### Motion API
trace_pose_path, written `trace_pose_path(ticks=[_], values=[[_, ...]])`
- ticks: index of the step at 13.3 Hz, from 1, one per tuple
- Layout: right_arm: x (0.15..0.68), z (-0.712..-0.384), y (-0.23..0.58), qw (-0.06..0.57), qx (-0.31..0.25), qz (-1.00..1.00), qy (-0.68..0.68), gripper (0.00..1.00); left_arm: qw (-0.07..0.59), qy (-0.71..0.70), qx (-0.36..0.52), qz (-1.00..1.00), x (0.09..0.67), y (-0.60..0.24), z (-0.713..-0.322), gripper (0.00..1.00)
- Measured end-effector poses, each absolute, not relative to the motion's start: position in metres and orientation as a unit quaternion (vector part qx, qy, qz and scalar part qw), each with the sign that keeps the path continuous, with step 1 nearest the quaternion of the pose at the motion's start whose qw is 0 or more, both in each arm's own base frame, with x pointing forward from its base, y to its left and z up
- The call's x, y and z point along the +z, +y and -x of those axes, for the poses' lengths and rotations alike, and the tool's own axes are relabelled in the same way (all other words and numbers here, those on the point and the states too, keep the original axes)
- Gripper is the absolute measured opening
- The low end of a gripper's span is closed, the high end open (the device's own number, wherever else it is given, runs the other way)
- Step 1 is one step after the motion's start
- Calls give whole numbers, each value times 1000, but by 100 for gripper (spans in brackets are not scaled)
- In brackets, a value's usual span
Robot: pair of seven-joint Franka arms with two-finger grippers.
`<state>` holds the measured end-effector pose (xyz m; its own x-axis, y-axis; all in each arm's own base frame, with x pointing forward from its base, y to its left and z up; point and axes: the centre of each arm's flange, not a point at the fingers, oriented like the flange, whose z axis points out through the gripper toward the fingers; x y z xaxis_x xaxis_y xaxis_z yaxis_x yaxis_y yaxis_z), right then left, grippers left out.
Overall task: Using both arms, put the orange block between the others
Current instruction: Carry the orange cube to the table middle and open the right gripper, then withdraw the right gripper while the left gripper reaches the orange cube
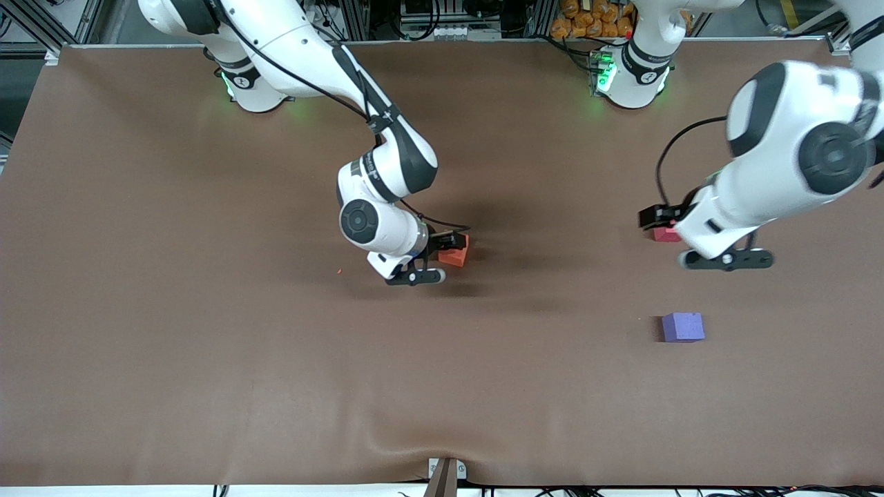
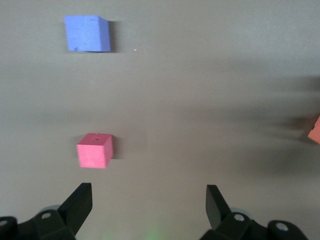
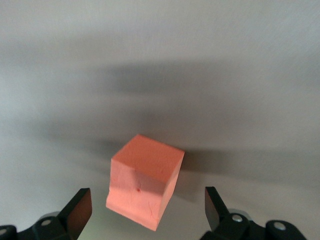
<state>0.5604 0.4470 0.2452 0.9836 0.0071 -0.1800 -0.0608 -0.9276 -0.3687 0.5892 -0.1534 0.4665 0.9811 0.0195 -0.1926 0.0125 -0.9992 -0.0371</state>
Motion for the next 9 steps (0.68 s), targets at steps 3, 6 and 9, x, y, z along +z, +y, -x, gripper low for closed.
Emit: trace_pose_path(ticks=[3,6,9], values=[[291,-589,400,190,100,976,22,100,22,-37,100,994,447,-168,-593,100],[379,-611,320,79,76,993,-31,100,24,-52,99,993,433,-188,-593,100],[462,-608,239,37,85,995,-25,100,23,-63,87,994,425,-220,-586,100]])
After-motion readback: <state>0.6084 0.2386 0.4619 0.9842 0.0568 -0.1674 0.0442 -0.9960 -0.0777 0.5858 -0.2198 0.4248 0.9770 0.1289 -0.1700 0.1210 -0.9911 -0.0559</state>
